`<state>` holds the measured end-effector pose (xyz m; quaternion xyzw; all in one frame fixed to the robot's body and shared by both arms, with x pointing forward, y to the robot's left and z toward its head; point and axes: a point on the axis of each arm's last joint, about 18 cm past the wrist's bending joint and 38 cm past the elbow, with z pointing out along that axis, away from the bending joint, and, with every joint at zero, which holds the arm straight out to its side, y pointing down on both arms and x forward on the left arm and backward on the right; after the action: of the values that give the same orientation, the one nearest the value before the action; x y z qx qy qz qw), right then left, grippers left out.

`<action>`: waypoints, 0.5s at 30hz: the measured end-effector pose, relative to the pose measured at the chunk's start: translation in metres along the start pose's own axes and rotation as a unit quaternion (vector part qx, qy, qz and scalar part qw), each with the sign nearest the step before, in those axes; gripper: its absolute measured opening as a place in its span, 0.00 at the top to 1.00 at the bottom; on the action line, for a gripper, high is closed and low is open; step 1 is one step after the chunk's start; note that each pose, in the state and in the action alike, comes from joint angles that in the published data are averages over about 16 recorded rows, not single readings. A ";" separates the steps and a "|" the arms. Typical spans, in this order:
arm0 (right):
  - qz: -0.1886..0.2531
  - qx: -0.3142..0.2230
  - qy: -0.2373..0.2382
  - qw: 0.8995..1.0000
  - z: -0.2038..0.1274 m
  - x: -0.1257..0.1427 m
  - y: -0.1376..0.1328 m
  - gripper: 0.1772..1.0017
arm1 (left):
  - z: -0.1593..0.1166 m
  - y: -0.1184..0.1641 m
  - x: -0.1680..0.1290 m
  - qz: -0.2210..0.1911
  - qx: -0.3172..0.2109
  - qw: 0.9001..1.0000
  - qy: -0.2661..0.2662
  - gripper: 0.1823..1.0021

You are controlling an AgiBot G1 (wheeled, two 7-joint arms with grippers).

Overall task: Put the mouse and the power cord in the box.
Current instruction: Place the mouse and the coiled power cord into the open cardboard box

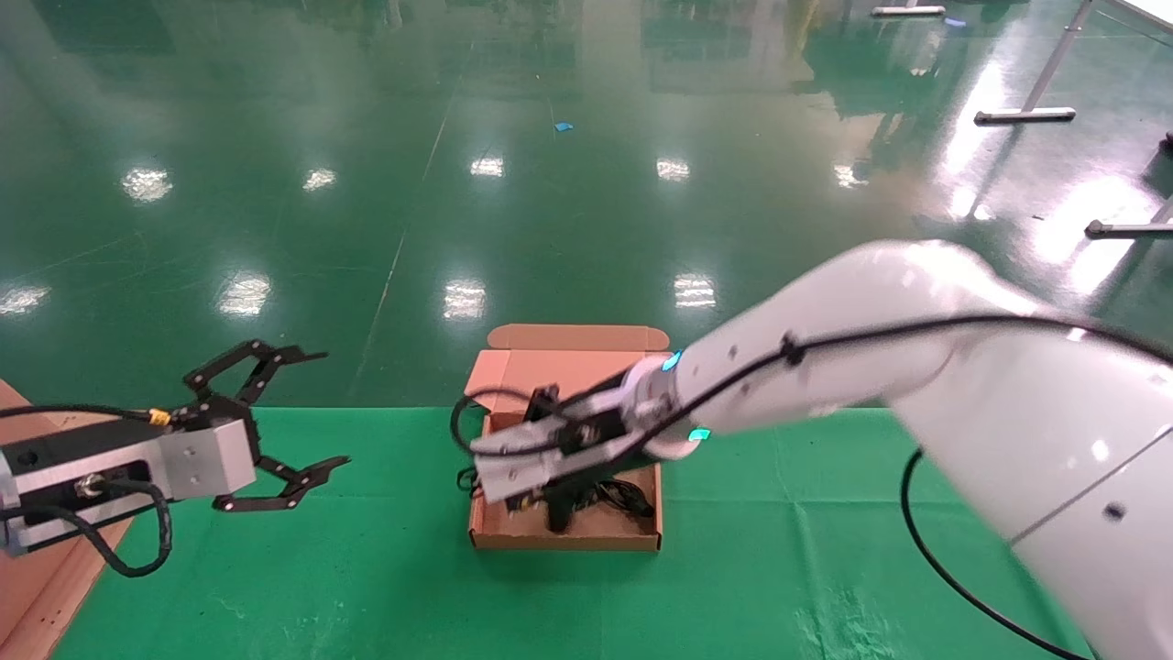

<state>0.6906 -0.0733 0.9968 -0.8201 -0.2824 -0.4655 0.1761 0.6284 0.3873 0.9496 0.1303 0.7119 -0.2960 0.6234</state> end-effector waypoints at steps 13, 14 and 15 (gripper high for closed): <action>0.013 -0.047 0.056 0.997 0.047 -0.028 0.031 0.95 | -0.009 0.020 0.005 -0.009 -0.005 1.000 -0.003 0.00; 0.014 -0.050 0.059 0.997 0.049 -0.029 0.034 0.95 | -0.009 0.021 0.004 -0.009 -0.004 1.000 -0.003 0.00; 0.015 -0.054 0.061 0.997 0.050 -0.031 0.036 0.94 | -0.009 0.021 0.004 -0.009 -0.004 1.000 -0.004 0.00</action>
<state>0.7341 -0.0833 0.9440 -0.8024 -0.2335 -0.5267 0.1558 0.6319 0.4082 0.9404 0.1202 0.7120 -0.2991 0.6238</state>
